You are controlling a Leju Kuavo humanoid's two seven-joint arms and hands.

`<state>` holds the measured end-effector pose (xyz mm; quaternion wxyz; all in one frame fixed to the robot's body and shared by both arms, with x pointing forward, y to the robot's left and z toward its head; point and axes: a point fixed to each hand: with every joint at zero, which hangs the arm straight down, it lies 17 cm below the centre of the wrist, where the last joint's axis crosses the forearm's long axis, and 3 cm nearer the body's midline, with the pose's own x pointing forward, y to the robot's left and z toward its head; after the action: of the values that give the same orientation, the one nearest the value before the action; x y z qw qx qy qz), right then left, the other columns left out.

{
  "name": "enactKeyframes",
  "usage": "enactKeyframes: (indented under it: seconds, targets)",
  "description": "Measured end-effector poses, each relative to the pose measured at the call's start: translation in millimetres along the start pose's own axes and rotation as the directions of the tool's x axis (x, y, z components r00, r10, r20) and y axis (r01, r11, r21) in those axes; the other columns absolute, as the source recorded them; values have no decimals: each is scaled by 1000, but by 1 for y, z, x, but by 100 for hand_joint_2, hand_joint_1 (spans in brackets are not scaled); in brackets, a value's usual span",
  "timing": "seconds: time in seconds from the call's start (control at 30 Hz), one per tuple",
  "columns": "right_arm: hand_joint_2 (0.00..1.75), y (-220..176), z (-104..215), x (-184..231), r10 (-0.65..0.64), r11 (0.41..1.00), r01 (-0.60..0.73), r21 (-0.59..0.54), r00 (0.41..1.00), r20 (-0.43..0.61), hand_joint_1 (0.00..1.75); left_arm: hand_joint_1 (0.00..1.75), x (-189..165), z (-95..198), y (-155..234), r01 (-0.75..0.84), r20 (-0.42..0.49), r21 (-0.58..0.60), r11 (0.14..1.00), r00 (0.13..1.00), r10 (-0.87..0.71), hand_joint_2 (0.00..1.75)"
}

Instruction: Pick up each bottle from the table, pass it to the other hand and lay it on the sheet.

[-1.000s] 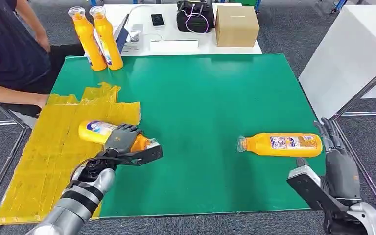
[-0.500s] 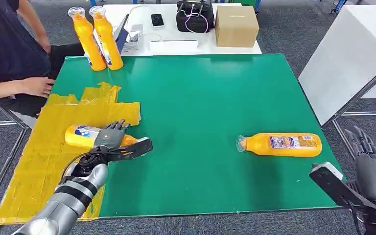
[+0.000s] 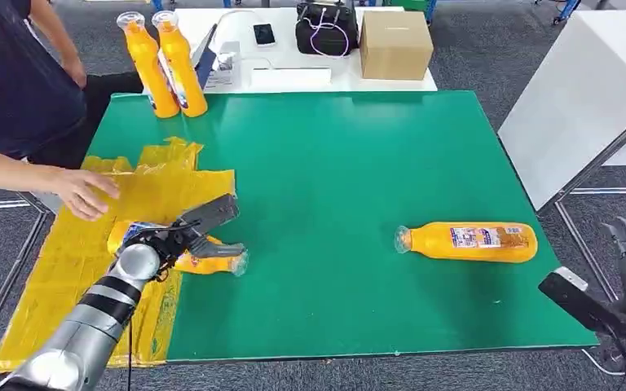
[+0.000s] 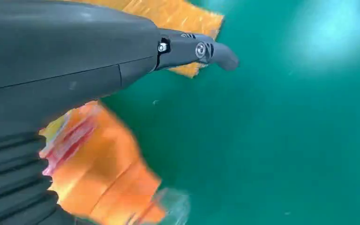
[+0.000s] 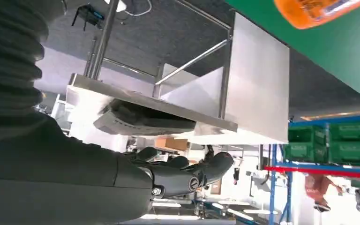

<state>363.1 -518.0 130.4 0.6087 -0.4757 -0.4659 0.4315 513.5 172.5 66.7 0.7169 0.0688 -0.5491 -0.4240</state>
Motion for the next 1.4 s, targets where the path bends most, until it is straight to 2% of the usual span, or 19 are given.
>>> enactKeyframes:
  seconds: [0.3, 0.4, 0.53, 0.7, 0.83, 1.1, 1.4]
  targets:
    - [175, 9, -6, -15, 13, 999, -13, 30, 1000, -27, 0, 0, 5, 6, 13, 2, 20, 24, 1000, 1000, -3, 0]
    - [175, 10, -9, -16, 14, 999, -13, 33, 999, -29, 0, 0, 21, 11, 10, -117, 90, 1, 993, 989, 117, 0]
    - [175, 9, -24, -14, 14, 999, -13, 35, 1000, -25, 0, 0, 56, 27, 15, -300, 204, -48, 953, 931, 303, 0]
    - [175, 20, -43, -2, 13, 998, -13, 66, 1000, 0, 0, 0, 84, 46, 24, -397, 290, -81, 914, 868, 402, 0]
    - [175, 43, -59, 11, 14, 994, -15, 109, 1000, 18, 0, 0, 90, 53, 18, -408, 317, -94, 908, 852, 416, 0]
    - [175, 47, -94, 52, -5, 993, -3, 117, 998, 67, 0, 0, 124, 64, 25, -391, 384, -98, 915, 833, 398, 0]
    - [175, 70, -102, 73, -16, 986, 2, 169, 996, 85, 0, 0, 135, 68, 24, -379, 404, -100, 920, 829, 386, 0]
